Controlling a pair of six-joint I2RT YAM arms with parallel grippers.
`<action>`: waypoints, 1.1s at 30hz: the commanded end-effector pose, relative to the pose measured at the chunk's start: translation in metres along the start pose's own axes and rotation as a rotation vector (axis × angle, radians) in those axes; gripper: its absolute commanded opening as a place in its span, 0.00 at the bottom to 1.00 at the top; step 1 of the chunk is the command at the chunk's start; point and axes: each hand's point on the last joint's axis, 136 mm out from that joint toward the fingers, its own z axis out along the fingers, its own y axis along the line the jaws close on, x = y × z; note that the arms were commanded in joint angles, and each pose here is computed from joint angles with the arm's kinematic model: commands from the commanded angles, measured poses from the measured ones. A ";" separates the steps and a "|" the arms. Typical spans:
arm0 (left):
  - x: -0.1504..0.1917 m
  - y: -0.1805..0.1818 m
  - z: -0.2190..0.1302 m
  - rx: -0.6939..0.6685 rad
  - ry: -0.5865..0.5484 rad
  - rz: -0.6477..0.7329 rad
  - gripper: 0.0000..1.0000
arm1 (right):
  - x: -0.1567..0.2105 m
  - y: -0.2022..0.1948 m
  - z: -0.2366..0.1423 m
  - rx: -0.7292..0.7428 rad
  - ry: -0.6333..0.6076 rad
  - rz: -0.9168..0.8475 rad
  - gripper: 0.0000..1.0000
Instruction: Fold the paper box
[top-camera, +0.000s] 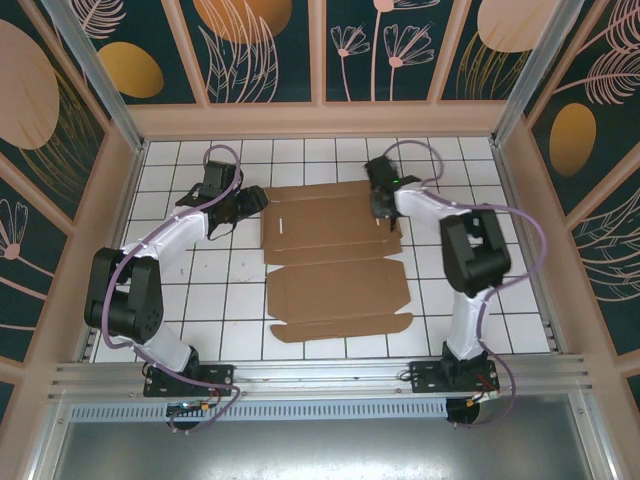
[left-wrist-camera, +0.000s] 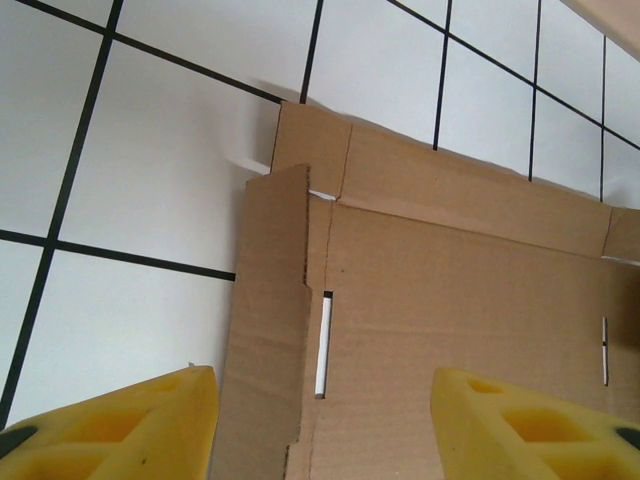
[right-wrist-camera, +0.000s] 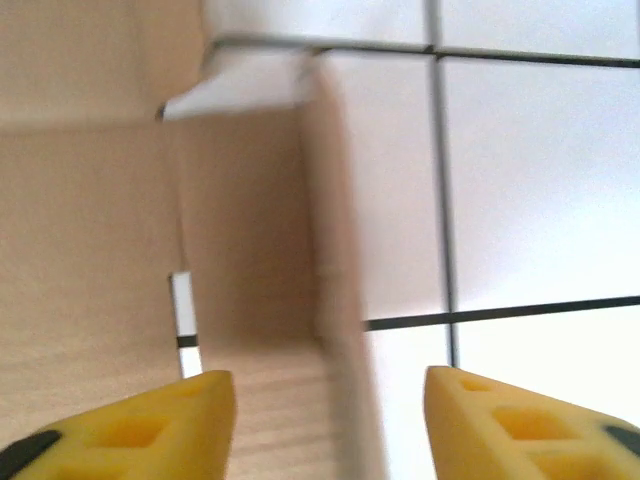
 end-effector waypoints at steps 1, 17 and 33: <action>-0.008 -0.007 -0.011 0.007 -0.036 0.038 0.58 | -0.032 -0.004 -0.040 -0.214 -0.097 0.171 0.57; 0.116 -0.107 0.016 0.179 0.225 0.224 0.24 | -0.096 0.019 -0.017 -0.327 -0.088 0.153 0.56; 0.153 -0.072 0.075 0.066 0.346 0.177 0.20 | -0.082 0.044 0.046 -0.357 0.053 0.117 0.43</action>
